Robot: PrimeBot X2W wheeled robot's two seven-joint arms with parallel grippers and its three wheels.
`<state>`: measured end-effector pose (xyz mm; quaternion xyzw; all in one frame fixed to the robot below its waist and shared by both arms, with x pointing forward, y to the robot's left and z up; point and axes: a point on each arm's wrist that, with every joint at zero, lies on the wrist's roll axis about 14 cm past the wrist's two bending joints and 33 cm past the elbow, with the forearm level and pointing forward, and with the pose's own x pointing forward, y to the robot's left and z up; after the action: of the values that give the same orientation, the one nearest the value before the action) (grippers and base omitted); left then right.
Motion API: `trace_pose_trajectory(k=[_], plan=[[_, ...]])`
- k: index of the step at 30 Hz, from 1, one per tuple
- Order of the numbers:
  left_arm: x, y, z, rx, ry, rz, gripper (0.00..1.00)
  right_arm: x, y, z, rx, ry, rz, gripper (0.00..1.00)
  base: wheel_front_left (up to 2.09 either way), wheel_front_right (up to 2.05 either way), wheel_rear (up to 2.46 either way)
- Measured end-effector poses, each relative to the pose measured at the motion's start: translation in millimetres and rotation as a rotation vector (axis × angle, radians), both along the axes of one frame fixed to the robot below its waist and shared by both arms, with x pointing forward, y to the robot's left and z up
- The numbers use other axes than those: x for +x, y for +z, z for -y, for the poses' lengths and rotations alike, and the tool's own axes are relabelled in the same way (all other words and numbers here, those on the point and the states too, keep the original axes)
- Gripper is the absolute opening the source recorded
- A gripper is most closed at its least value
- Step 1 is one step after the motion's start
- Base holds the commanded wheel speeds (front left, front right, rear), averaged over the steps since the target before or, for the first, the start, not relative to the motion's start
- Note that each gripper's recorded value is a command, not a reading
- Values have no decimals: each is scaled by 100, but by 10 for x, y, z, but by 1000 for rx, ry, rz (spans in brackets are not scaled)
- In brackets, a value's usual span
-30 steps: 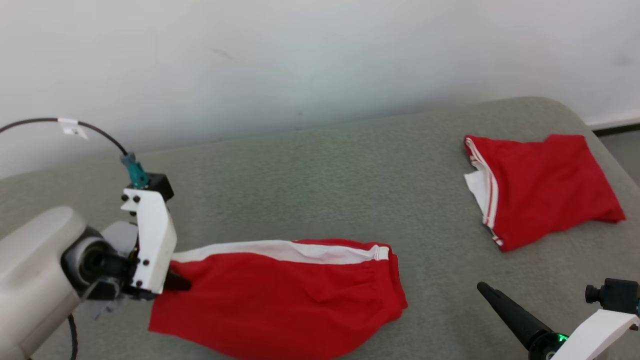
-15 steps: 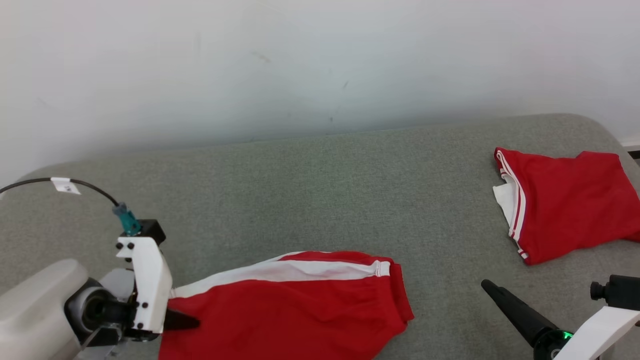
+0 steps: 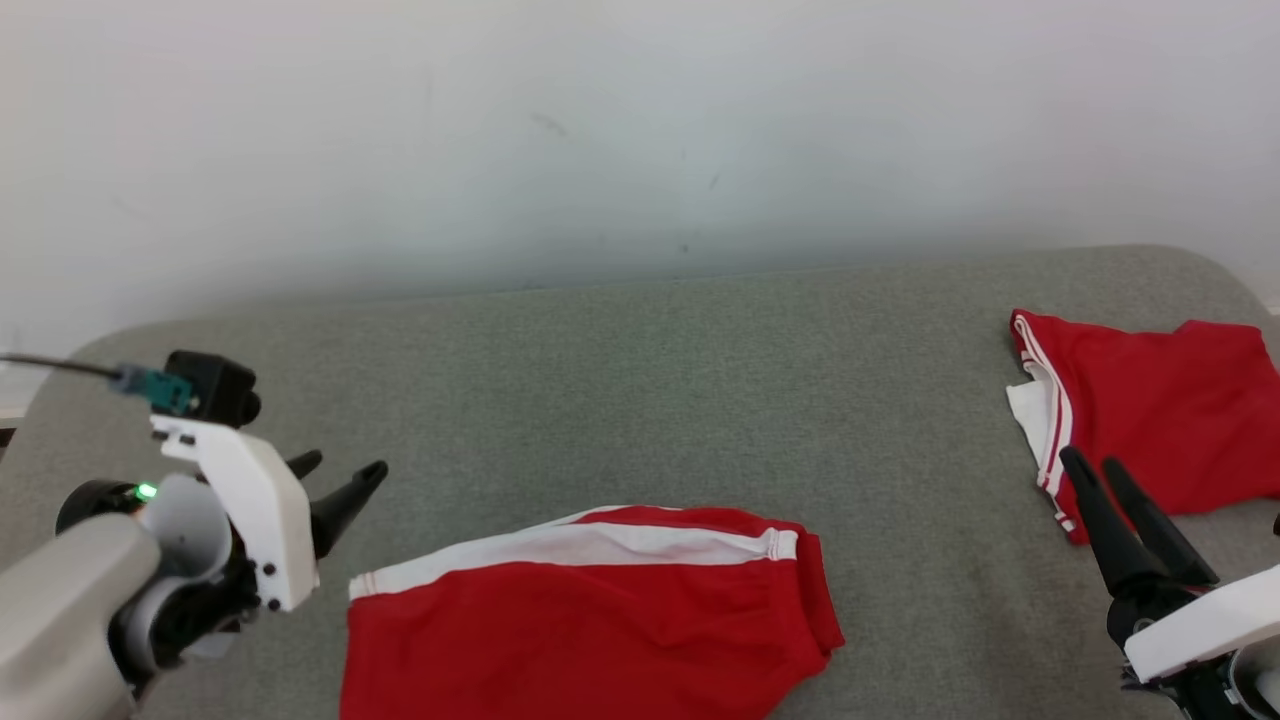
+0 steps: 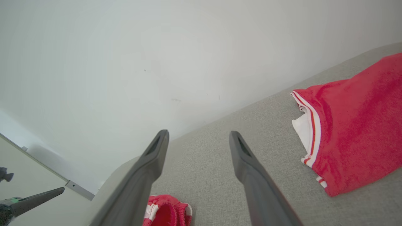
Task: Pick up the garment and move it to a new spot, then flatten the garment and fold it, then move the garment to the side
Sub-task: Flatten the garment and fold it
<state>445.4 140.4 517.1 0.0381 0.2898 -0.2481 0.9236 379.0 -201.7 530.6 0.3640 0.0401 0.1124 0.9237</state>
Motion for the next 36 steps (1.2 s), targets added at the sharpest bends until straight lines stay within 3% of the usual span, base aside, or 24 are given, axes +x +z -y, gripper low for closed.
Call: trace_pose_trajectory(k=[10, 19, 26, 36], plan=[[-112, 404, -208, -124, 224, 464, 100, 35, 231, 98, -191, -148, 202, 100, 0, 0, 0], [-478, 717, -230, -293, 461, 668, 100, -256, 161, -177, -294, -195, 254, 100, 0, 0, 0], [-782, 621, -316, -312, 557, 739, 100, -261, -128, -652, -363, -54, 157, 100, 0, 0, 0], [-954, 333, -393, -342, 614, 704, 100, -171, -518, -1202, -477, 157, 31, 100, 0, 0, 0]])
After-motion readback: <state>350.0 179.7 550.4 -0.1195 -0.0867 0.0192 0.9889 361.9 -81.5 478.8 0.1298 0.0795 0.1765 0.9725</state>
